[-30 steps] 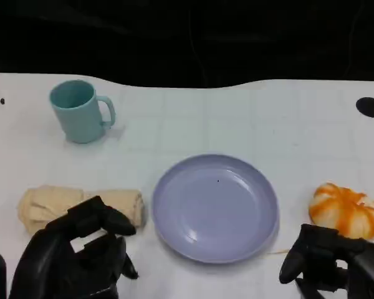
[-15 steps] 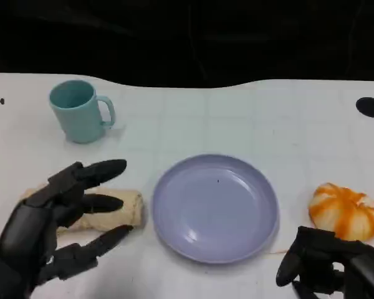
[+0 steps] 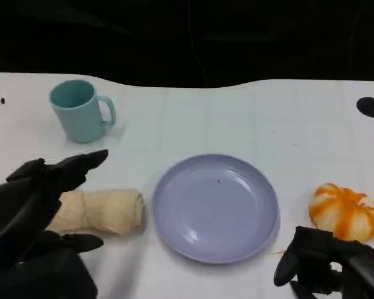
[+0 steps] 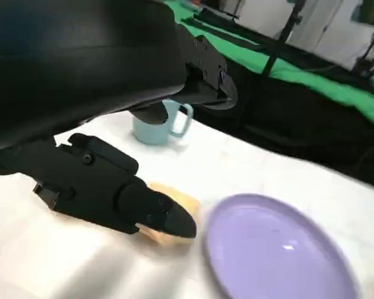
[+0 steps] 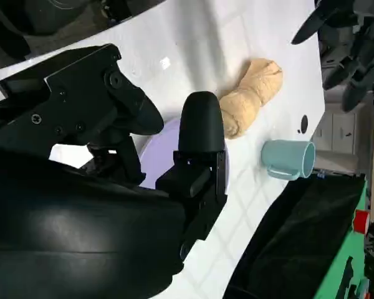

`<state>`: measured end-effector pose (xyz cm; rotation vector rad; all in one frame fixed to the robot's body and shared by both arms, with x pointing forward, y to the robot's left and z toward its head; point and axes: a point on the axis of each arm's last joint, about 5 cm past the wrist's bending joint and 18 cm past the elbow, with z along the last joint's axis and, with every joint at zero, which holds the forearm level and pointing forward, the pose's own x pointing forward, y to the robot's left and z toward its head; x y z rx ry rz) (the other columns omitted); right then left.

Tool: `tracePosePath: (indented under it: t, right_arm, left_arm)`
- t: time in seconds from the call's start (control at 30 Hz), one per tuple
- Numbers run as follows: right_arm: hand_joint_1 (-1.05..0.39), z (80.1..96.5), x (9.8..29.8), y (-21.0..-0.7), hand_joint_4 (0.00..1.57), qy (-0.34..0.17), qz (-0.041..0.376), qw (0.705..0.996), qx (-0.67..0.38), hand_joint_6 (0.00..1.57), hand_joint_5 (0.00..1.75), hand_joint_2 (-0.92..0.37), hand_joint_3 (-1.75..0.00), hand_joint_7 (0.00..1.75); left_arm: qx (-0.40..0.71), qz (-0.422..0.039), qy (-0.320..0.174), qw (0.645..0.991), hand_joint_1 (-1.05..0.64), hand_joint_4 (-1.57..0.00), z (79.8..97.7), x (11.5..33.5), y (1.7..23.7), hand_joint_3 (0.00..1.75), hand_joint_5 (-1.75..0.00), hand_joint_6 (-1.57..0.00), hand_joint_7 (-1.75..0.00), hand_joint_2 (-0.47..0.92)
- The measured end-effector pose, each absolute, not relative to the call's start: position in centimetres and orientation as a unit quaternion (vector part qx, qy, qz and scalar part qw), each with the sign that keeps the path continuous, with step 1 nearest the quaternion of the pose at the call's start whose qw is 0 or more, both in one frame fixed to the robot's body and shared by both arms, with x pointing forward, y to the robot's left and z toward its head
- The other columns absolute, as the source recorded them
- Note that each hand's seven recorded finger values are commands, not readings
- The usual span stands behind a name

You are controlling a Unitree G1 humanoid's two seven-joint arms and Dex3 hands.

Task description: Grasp the towel on the left side of the plate with the left hand and place it into the plate.

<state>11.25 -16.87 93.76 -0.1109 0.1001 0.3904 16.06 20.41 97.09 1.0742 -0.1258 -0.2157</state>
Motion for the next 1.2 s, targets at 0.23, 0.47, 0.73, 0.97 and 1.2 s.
tracePosePath:
  t: [0.23,0.47,0.73,0.97,1.2]
  right_arm:
    - [-0.02,93.8,11.2,-16.9,0.72,0.05,0.194,0.978,-0.052,0.6,1.75,-0.59,-1.15,1.5]
    - [-0.03,93.8,11.1,-16.9,0.72,0.052,0.194,0.978,-0.051,0.59,1.75,-0.59,-1.14,1.5]
    - [-0.04,93.7,11.0,-16.9,0.73,0.054,0.193,0.978,-0.051,0.6,1.75,-0.59,-1.14,1.49]
    - [-0.05,93.7,10.9,-16.9,0.73,0.054,0.193,0.978,-0.052,0.6,1.75,-0.59,-1.14,1.49]
    - [-0.05,93.9,10.8,-16.9,0.72,0.051,0.193,0.978,-0.053,0.6,1.75,-0.58,-1.14,1.48]
  left_arm:
    - [0.59,-0.133,-0.015,0.796,-0.55,-0.18,96.7,18.7,19.5,0.0,-0.32,-0.3,-0.01,0.83]
    - [0.628,-0.161,0.037,0.761,-0.53,-0.24,95.6,21.4,18.6,0.0,-0.18,-0.3,0.0,0.85]
    - [0.64,-0.191,0.092,0.738,-0.51,-0.34,93.4,24.4,17.2,0.0,-0.11,-0.33,-0.01,0.86]
    - [0.64,-0.203,0.136,0.728,-0.44,-0.42,90.7,25.6,16.7,0.03,-0.08,-0.37,-0.02,0.92]
    - [0.634,-0.177,0.093,0.747,-0.22,-0.72,88.6,26.1,17.2,0.29,-0.82,-0.91,-0.09,0.92]
